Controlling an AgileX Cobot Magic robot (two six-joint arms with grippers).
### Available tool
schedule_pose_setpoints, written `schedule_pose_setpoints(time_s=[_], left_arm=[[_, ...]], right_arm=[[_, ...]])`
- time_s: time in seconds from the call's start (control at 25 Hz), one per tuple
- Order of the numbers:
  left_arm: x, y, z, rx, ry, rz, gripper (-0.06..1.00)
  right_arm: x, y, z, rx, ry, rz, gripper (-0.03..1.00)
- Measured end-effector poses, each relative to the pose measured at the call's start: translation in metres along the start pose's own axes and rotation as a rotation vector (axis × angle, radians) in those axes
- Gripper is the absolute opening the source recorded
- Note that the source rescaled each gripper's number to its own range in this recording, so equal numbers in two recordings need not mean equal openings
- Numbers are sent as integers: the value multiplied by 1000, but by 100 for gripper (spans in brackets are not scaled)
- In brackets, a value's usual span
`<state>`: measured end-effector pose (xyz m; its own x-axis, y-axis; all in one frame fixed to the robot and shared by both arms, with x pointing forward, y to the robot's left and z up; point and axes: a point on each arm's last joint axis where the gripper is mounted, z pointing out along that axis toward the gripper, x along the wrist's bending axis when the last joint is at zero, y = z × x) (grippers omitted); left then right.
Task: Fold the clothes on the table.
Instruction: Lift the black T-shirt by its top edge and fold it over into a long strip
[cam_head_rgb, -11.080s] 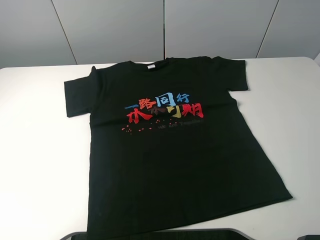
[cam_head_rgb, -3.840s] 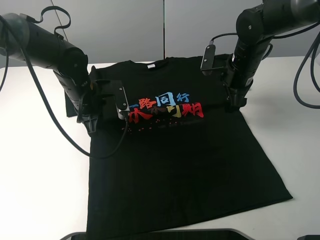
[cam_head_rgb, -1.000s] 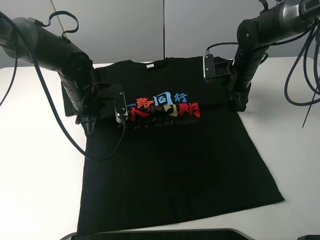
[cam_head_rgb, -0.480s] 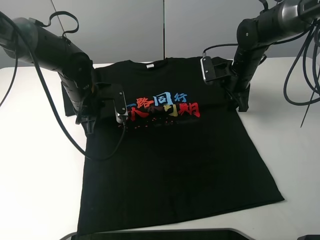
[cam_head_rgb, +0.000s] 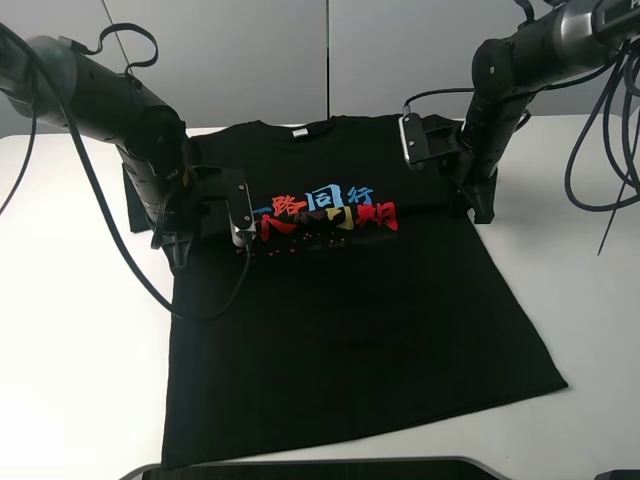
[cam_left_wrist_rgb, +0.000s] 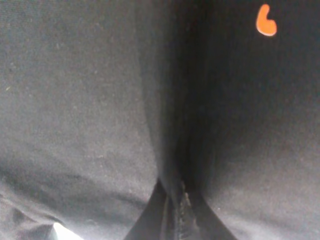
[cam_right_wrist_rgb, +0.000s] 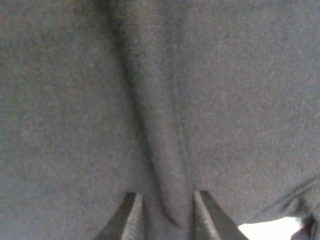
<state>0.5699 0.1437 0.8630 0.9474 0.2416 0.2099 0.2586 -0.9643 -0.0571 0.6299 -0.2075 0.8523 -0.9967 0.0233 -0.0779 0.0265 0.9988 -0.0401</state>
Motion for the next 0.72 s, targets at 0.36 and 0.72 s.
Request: schedule_pose_setpoints(time_s=[0.36,0.72], left_arm=[[0,0,0,4,2,-6,1],[10,-7,-7,53,118,-94,1]], right_arm=[[-5,1,0,-6,-47,36,2],[-9,3,-14,-59,-127,174,2]])
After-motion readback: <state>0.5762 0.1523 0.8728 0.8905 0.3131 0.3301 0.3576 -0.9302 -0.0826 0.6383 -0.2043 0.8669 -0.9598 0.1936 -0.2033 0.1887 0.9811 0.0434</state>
